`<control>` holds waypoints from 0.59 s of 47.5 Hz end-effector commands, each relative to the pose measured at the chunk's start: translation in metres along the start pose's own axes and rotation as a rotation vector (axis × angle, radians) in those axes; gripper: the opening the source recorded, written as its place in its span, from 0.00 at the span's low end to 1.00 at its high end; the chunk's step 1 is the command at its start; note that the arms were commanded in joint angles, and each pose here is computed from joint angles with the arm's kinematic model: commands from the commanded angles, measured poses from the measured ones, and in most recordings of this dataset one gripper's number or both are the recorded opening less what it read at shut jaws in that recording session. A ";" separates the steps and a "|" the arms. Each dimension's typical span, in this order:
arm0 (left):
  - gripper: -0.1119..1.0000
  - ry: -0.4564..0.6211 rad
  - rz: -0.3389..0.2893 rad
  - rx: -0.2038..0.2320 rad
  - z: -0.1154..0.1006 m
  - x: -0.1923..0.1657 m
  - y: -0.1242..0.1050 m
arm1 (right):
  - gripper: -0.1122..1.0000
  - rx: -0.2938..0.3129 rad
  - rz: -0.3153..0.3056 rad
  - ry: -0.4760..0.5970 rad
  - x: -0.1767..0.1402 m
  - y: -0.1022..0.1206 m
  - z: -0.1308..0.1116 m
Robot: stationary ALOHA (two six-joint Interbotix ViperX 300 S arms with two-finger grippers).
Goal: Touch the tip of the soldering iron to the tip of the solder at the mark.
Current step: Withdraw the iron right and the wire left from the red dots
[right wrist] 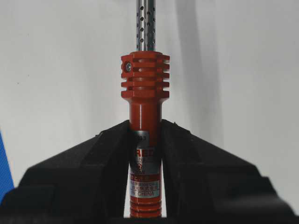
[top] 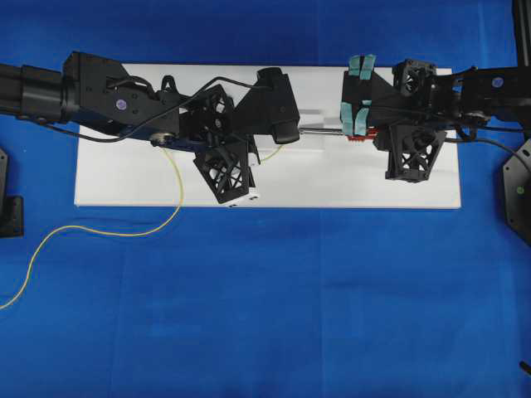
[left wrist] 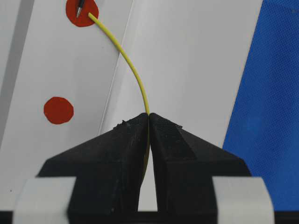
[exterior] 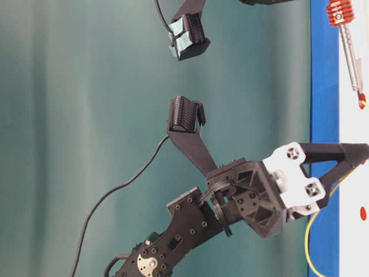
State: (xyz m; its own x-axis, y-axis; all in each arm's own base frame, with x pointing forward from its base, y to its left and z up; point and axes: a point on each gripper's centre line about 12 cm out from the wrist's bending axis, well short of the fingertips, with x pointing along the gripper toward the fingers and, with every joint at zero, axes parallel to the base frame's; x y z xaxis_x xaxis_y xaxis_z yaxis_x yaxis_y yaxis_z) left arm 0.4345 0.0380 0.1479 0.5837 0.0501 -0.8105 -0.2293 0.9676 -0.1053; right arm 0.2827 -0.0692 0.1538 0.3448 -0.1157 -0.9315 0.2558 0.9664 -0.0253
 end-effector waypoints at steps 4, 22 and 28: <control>0.12 -0.042 -0.007 0.003 0.013 -0.008 -0.003 | 0.16 0.001 0.001 -0.032 -0.006 0.000 0.009; 0.12 -0.065 -0.010 0.003 0.018 -0.031 -0.002 | 0.16 0.001 0.001 -0.034 -0.006 0.000 0.009; 0.12 -0.091 -0.015 0.002 0.018 -0.049 -0.003 | 0.16 0.000 0.000 -0.032 -0.006 0.000 0.009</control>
State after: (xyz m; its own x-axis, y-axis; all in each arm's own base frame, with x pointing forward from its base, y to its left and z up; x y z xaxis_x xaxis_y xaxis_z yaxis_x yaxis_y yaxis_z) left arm 0.4242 0.0371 0.1723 0.6081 0.0527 -0.7921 -0.2252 0.9683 -0.1084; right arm 0.2823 -0.0690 0.1533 0.3436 -0.1145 -0.9321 0.2566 0.9662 -0.0241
